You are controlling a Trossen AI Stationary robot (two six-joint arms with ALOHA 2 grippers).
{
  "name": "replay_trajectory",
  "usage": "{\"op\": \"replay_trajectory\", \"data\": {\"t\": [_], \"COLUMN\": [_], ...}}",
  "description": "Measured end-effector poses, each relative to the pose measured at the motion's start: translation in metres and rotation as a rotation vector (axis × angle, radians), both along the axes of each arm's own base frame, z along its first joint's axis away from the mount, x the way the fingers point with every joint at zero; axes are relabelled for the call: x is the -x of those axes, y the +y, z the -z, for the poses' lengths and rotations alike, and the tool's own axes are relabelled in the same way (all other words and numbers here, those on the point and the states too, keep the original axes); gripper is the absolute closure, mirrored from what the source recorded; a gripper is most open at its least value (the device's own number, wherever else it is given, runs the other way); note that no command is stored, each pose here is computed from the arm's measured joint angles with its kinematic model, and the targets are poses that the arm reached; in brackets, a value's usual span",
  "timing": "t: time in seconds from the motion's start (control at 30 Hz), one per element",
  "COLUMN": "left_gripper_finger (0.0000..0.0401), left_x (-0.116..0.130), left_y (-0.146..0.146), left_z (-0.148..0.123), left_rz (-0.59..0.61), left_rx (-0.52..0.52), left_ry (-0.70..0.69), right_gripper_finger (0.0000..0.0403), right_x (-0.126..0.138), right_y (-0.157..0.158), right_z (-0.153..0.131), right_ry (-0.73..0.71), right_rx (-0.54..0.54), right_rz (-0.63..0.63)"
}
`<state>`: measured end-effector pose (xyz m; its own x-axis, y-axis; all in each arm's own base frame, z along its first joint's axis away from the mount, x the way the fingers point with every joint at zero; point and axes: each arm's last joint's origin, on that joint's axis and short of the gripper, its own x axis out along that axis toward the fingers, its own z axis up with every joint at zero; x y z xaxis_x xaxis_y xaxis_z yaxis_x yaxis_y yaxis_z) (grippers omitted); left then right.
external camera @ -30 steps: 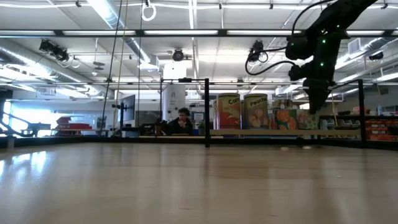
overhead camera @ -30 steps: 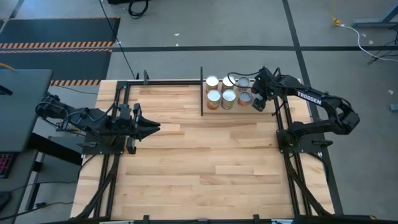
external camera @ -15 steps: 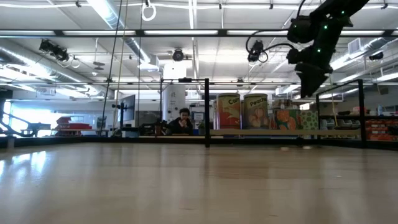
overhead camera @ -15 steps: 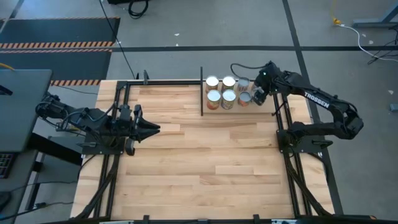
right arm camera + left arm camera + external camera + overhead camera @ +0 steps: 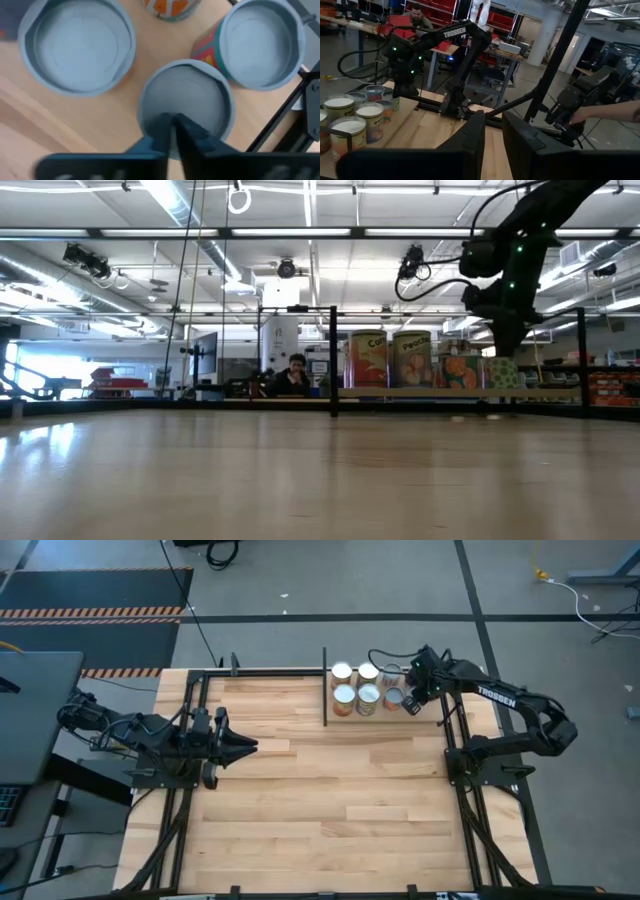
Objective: Pick and place cans onto a shelf
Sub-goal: Put the canned green peas on the shelf
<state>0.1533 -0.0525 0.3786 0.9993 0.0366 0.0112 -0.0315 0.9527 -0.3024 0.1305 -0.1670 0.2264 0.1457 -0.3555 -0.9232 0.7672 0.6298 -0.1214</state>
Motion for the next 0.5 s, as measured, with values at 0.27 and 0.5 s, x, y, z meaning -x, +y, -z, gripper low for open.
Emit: {"op": "replay_trajectory", "data": {"t": [0.27, 0.5], "left_gripper_finger": [0.033, 0.033], "left_x": [0.0016, 0.0018], "left_y": [0.0007, 0.0011], "left_z": [-0.001, -0.0019], "left_rz": [-0.001, -0.013], "left_rx": [-0.019, -0.018], "left_ry": [-0.006, -0.015], "right_gripper_finger": [0.0372, 0.0395], "right_x": [0.0041, 0.0051], "right_y": [0.0051, 0.0065], "right_z": [-0.0013, -0.0007], "right_ry": [0.016, 0.024], "right_rx": [-0.026, -0.042], "right_rz": [0.003, 0.006]}}
